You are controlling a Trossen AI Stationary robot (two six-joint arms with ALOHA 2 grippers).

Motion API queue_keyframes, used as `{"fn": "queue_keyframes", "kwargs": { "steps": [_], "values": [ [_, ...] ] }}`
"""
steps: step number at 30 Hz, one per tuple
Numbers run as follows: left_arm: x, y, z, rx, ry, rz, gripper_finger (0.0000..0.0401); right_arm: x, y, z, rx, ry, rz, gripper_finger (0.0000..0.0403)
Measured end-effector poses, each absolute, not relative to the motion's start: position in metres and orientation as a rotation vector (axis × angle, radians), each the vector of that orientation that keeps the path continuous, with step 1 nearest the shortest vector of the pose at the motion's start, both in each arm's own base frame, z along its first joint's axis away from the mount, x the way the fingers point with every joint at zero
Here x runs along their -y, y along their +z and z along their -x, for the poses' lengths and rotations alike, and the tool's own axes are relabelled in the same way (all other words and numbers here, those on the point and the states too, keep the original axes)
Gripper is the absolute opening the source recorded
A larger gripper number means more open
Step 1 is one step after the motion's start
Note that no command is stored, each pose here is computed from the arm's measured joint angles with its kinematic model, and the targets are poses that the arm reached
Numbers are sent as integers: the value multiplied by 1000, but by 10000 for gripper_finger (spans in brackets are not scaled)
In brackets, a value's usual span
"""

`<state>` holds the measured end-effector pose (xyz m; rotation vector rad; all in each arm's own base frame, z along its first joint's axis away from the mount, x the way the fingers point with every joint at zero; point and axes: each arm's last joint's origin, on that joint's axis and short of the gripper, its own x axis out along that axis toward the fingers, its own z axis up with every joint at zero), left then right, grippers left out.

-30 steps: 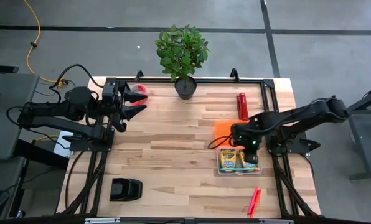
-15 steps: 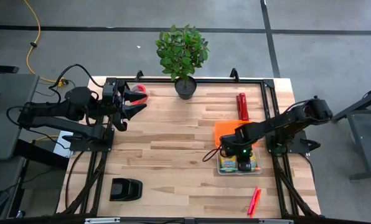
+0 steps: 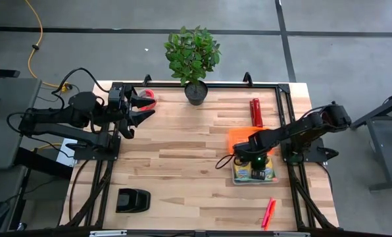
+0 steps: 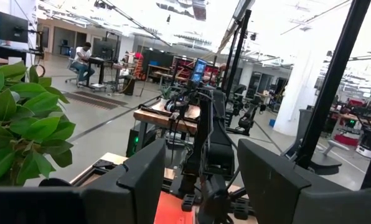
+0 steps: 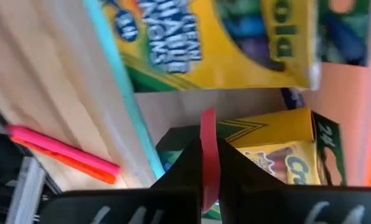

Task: Pack school essentials
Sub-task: Put the pink eraser into the orange supply box

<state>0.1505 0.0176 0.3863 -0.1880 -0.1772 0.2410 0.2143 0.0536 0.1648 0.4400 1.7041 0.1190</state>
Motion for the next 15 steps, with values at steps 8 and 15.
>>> {"fn": "queue_keyframes", "kwargs": {
  "steps": [8, 15],
  "values": [
    [-18, 386, -150, 178, 240, 188, 188, -53, 165, -216, -1686, 155, -435, 0],
    [-18, 386, -150, 179, 239, 196, 188, -57, 166, -215, -1696, 260, -475, 4]
  ]
}}
